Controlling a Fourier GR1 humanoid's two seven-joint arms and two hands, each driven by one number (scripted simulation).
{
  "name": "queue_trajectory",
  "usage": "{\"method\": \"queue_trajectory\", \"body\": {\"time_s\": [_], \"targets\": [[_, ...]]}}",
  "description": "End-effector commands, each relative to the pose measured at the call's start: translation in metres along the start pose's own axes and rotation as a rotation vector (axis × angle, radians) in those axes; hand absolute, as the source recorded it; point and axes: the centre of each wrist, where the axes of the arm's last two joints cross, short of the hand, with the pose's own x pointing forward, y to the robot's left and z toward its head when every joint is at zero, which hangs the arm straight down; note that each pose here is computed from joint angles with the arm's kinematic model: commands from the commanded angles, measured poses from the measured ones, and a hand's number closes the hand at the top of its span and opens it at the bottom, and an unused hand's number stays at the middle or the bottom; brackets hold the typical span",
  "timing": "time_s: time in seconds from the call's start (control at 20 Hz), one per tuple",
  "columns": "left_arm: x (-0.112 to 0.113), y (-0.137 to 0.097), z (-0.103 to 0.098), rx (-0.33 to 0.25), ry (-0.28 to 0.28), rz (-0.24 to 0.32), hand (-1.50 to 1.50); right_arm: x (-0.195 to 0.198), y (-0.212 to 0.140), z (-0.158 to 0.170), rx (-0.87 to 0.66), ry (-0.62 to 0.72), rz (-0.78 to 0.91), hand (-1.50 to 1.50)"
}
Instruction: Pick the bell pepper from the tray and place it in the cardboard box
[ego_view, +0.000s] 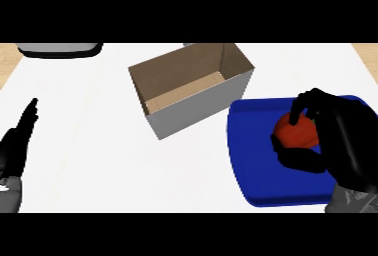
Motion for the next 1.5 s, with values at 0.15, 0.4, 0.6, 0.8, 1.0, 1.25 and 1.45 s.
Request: {"method": "queue_trajectory", "body": {"time_s": [0.15, 0.4, 0.6, 0.8, 1.0, 1.25, 1.45], "targets": [[-0.002, 0.000, -0.005, -0.013, -0.006, 0.011, 0.00, 0.073, -0.008, -0.022, 0.016, -0.044, -0.185, 1.50], [-0.003, 0.009, -0.004, -0.006, -0.026, 0.008, 0.00, 0.082, -0.006, -0.089, -0.002, 0.023, -0.285, 1.50], [0.003, -0.010, -0.006, -0.032, -0.020, -0.002, 0.00, 0.109, 0.015, -0.107, 0.035, 0.067, -0.339, 1.50], [0.008, -0.011, -0.005, -0.042, -0.038, 0.014, 0.00, 0.113, 0.031, -0.148, 0.043, 0.100, -0.383, 1.50], [0.005, -0.008, -0.005, -0.025, -0.034, 0.004, 0.00, 0.125, 0.046, -0.169, 0.084, 0.109, -0.389, 1.50], [0.008, -0.028, -0.011, -0.042, -0.036, 0.022, 0.00, 0.124, 0.081, -0.183, 0.098, 0.133, -0.375, 1.50], [0.007, -0.024, -0.017, -0.049, -0.056, -0.001, 0.00, 0.123, 0.098, -0.188, 0.070, 0.220, -0.334, 1.50]]}}
